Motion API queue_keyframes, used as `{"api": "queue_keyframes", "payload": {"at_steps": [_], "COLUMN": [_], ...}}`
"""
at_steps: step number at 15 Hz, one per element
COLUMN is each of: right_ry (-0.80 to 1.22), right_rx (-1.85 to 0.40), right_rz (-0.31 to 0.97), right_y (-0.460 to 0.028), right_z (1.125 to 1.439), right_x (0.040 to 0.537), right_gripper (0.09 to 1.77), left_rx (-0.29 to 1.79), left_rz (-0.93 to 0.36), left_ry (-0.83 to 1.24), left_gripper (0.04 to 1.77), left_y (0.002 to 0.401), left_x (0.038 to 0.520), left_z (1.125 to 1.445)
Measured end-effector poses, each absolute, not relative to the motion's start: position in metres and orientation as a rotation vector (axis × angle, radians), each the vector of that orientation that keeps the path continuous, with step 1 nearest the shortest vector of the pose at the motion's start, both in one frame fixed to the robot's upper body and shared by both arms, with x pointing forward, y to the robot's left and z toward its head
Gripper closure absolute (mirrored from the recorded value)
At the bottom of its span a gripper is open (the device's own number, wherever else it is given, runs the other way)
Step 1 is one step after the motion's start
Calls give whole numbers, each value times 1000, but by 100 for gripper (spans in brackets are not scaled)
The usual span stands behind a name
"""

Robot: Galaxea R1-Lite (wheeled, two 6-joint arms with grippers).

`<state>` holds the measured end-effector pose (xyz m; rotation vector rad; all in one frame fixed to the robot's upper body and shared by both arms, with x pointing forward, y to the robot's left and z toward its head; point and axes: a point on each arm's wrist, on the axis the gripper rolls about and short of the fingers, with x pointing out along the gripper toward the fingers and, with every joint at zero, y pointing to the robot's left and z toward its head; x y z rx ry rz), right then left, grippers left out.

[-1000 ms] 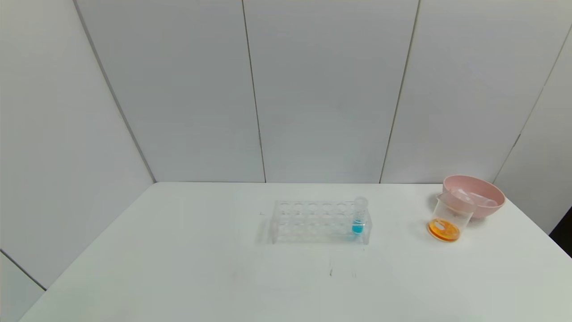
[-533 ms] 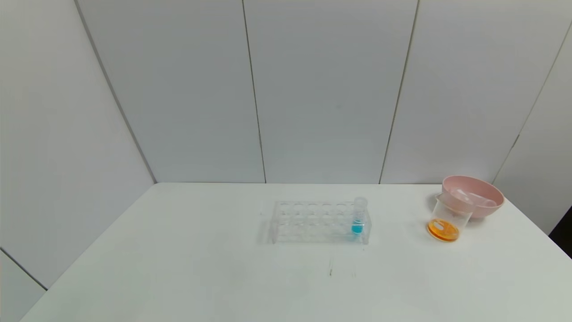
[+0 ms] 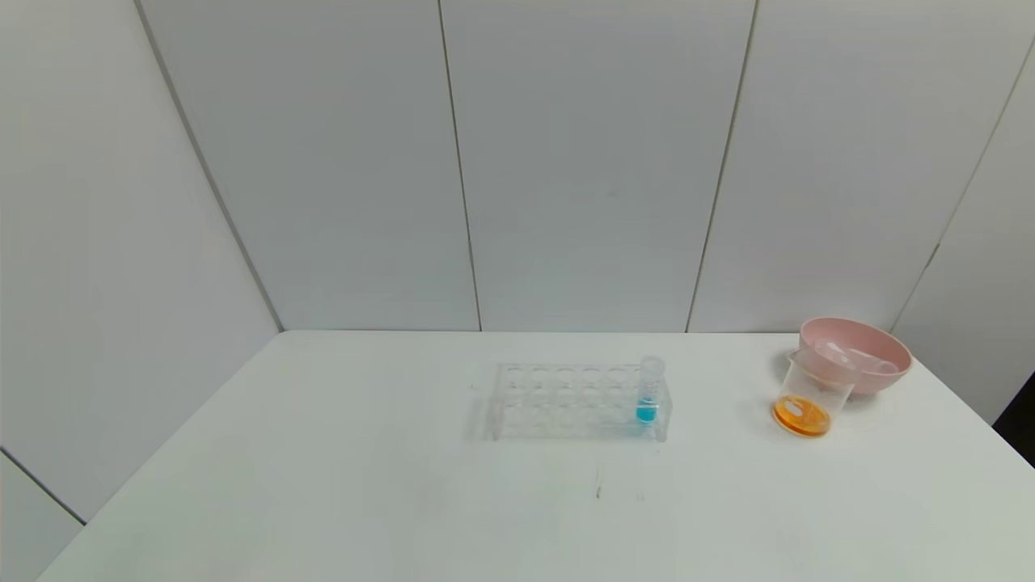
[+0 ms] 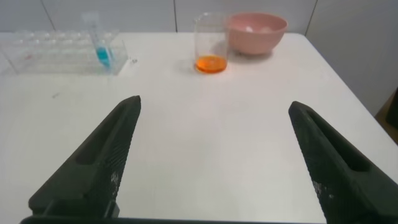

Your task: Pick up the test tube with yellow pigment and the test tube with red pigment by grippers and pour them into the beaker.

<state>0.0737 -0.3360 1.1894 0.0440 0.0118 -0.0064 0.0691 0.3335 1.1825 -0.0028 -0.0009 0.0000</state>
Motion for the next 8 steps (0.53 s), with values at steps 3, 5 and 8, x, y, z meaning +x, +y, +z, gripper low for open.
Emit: {"api": "queue_keyframes", "payload": {"at_steps": [3, 5, 8], "right_ry": [4, -3, 1], "right_rx": [5, -12, -16], "right_rz": [-16, -8, -8], "right_y": [-336, -336, -336], "right_z": [1184, 1183, 1182], "right_x": [70, 69, 69], "right_gripper": [16, 16, 16], "left_rx": [-3, -3, -3], "left_rz": [0, 0, 0], "left_ry": [-1, -1, -1], "left_gripper": [5, 5, 5], "left_y": [334, 334, 334], "left_x": [69, 69, 69], "left_z": [1182, 1182, 1182]}}
